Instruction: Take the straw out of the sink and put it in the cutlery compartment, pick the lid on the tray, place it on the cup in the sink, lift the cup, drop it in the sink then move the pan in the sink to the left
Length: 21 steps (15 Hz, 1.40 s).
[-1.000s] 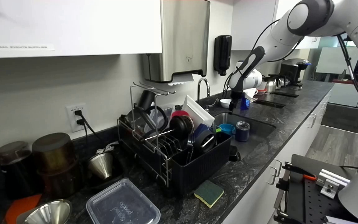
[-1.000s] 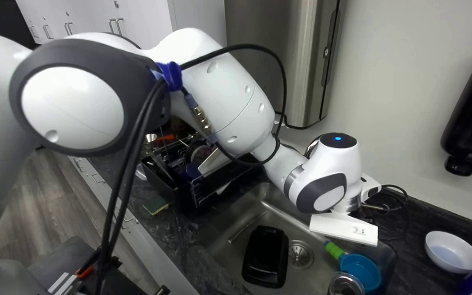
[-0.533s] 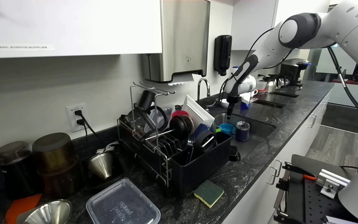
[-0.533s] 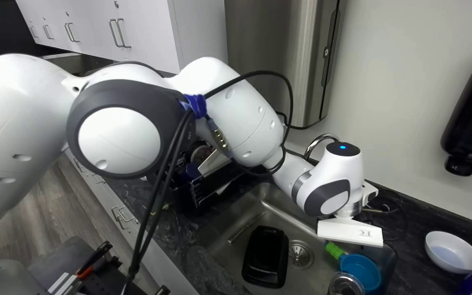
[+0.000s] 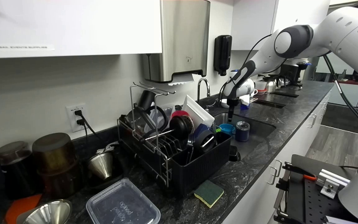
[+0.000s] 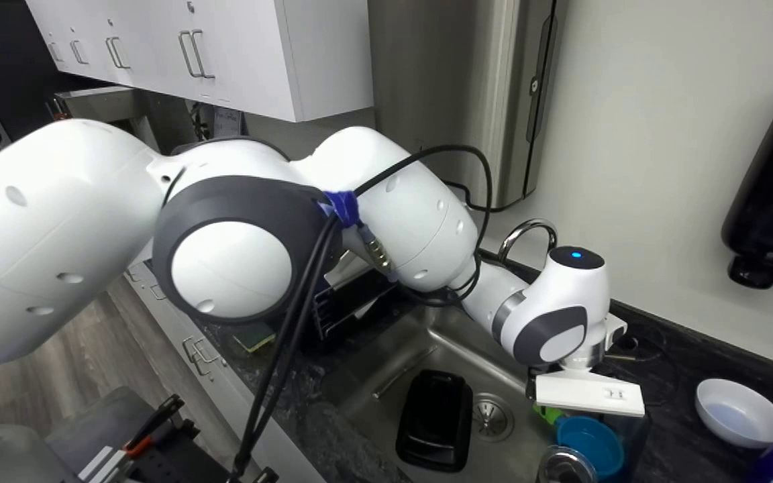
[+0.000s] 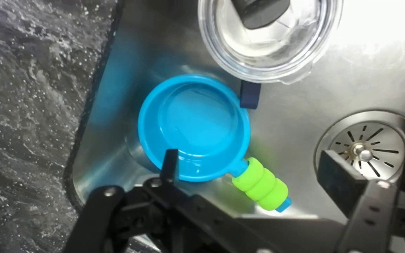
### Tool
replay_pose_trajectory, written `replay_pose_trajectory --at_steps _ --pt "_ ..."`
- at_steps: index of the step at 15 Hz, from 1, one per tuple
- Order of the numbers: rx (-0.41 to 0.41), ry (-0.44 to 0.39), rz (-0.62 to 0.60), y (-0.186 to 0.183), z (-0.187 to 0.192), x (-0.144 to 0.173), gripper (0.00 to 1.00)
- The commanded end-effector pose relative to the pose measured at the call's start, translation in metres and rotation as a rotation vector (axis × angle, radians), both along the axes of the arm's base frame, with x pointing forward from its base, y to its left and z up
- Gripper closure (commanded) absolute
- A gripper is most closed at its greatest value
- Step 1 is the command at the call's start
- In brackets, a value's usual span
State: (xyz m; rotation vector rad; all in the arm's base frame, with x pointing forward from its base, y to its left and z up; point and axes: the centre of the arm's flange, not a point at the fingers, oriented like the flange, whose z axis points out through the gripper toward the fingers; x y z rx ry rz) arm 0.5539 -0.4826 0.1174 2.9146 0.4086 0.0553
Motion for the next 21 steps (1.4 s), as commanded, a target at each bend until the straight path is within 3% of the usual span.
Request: replay_pose_trajectory --at_steps 1,21 --pt "-0.006 0.05 0.032 -0.011 -0.01 0.009 0.0" --pt "0.036 0.132 0.036 -0.027 -0.06 0.004 0.0"
